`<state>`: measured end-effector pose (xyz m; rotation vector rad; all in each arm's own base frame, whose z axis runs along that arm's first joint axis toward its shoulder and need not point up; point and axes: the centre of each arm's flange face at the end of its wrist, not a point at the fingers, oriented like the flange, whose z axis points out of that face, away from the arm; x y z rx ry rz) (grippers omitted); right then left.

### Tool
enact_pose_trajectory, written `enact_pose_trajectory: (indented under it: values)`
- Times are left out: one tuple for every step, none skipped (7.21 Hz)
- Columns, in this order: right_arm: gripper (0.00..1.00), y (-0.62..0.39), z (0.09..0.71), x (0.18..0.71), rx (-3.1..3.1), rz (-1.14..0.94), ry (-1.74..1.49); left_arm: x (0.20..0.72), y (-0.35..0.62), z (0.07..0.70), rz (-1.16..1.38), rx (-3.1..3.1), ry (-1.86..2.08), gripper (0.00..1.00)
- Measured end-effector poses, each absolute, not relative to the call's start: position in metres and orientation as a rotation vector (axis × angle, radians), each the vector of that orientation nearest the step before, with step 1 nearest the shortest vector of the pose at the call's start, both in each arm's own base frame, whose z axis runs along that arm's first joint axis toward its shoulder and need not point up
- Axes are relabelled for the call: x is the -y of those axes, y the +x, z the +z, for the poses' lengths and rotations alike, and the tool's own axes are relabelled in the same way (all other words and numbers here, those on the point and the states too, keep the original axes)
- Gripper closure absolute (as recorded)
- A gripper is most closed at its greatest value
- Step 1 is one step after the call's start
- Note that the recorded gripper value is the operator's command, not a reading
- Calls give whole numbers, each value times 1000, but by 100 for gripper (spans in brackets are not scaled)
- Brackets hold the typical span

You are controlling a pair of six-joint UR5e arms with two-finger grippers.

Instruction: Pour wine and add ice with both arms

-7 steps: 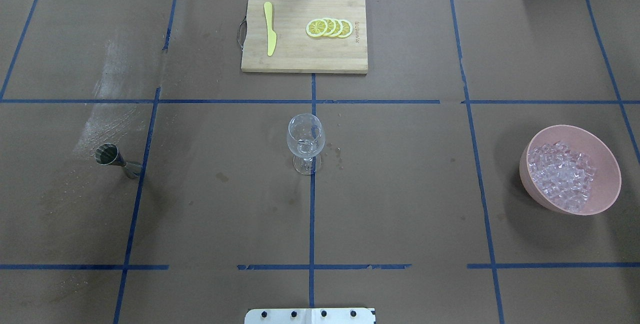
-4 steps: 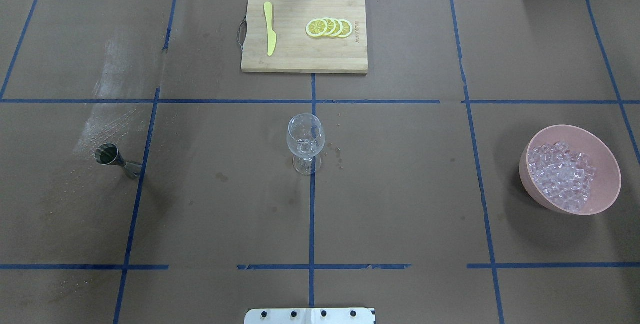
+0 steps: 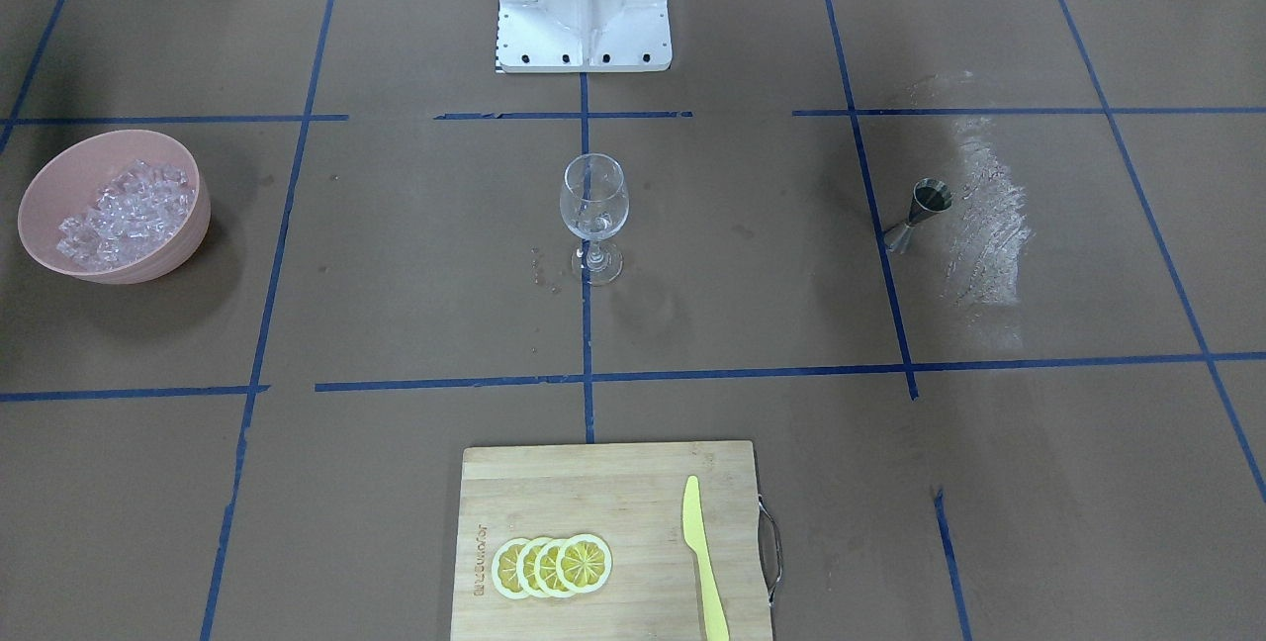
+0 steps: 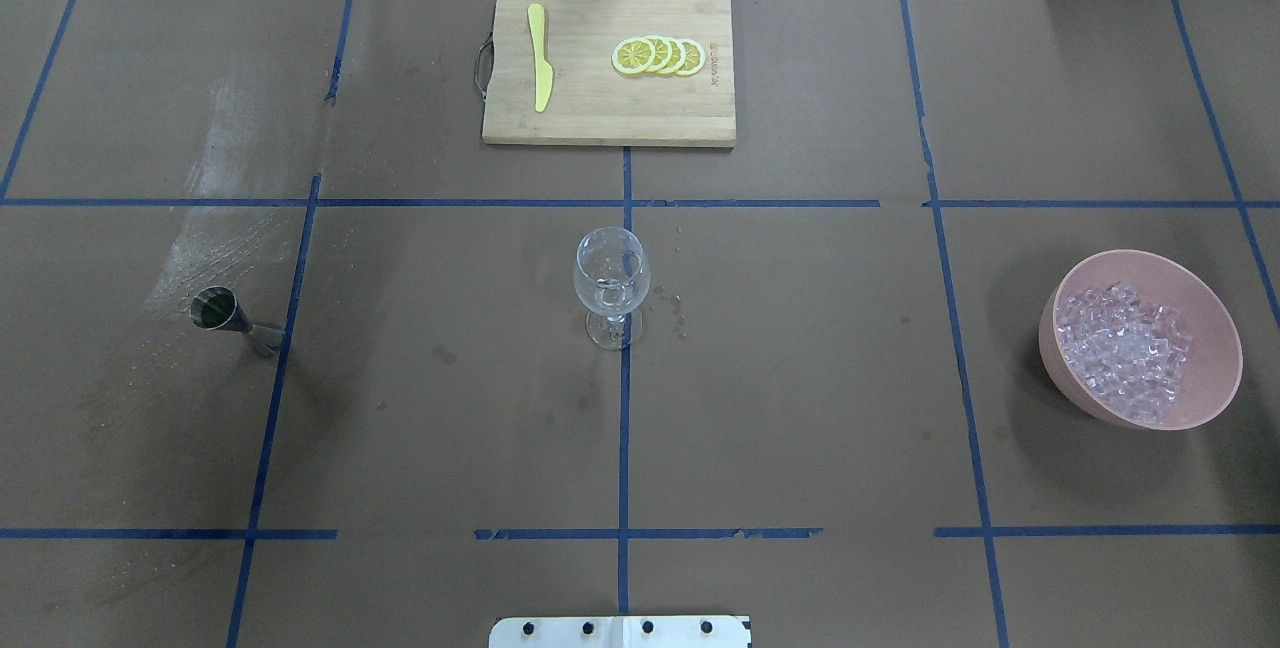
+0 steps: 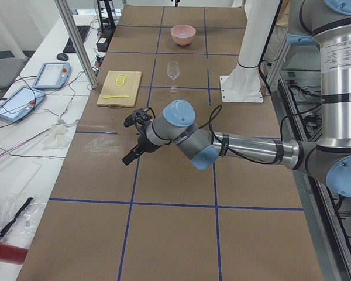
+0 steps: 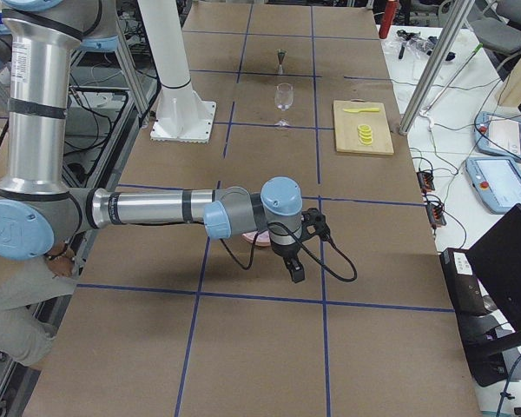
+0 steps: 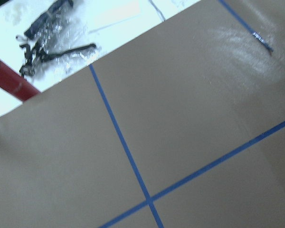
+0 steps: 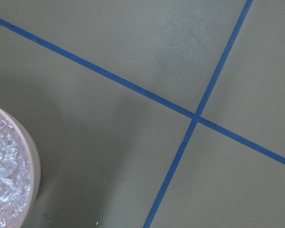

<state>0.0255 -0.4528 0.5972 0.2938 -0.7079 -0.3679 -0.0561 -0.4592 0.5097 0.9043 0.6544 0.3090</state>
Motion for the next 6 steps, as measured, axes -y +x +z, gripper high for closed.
enact_pose_trajectory:
  values:
    - [0, 24, 596, 453, 710, -360, 292, 458, -47, 499, 279, -752, 957, 0]
    - [0, 24, 596, 453, 713, -353, 288, 455, -30, 487, 275, -829, 996, 0]
    - [0, 23, 597, 453, 715, -351, 285, 452, -2, 472, 279, -883, 1025, 0]
    - [0, 23, 599, 453, 716, -350, 282, 449, 37, 453, 248, -936, 1031, 0]
    - [0, 24, 600, 453, 716, -349, 280, 441, 79, 434, 191, -980, 1028, 0]
    - [0, 24, 601, 452, 716, -348, 279, 427, 113, 423, 124, -1005, 1023, 0]
